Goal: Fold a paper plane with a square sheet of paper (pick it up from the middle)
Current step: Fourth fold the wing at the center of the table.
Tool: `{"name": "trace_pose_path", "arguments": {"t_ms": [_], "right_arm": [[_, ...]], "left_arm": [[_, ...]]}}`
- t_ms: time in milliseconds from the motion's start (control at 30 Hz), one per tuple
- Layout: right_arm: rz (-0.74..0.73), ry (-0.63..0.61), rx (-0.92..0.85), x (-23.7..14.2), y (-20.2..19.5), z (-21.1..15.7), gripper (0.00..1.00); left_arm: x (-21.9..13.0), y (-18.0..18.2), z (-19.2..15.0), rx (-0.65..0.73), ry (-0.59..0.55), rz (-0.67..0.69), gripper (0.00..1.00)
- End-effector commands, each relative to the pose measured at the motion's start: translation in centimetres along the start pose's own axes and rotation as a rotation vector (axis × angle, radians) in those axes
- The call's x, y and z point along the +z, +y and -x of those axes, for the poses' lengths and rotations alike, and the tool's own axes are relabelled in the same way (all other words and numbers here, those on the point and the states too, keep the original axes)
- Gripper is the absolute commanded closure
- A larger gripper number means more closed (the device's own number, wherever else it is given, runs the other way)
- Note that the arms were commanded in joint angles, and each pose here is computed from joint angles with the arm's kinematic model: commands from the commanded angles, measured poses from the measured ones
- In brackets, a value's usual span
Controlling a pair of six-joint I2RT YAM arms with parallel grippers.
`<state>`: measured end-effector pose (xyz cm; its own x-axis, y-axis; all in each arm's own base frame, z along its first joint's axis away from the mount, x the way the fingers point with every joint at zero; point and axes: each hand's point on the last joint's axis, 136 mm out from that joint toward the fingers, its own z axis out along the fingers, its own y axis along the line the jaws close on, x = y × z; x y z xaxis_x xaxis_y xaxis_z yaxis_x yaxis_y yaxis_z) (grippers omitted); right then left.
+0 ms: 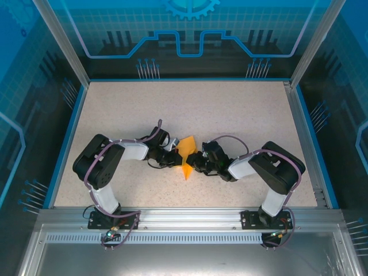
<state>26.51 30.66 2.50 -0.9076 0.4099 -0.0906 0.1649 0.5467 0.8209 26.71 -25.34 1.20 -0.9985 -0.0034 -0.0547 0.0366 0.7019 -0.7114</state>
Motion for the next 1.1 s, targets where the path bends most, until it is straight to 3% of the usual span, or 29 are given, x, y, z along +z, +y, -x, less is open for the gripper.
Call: {"name": "trace_pose_path", "arguments": {"t_ms": [0, 333, 700, 1067], "right_arm": [[-0.025, -0.021, 0.015, 0.0, -1.2, 0.4, 0.80], [0.034, -0.020, 0.009, 0.6, -0.2, 0.5, 0.77], [-0.012, -0.003, 0.029, 0.8, -1.5, 0.1, 0.77], [-0.020, 0.008, 0.033, 1.0, -1.9, -0.1, 0.79]], "left_arm": [[0.5, 2.5, -1.9, -0.065, 0.049, 0.070, 0.98], [0.5, 2.4, -1.8, -0.061, 0.051, 0.066, 0.98], [-1.0, 1.2, -1.0, -0.043, 0.001, 0.051, 0.96], [-2.7, -0.8, -0.4, -0.001, -0.061, -0.001, 0.81]]}}
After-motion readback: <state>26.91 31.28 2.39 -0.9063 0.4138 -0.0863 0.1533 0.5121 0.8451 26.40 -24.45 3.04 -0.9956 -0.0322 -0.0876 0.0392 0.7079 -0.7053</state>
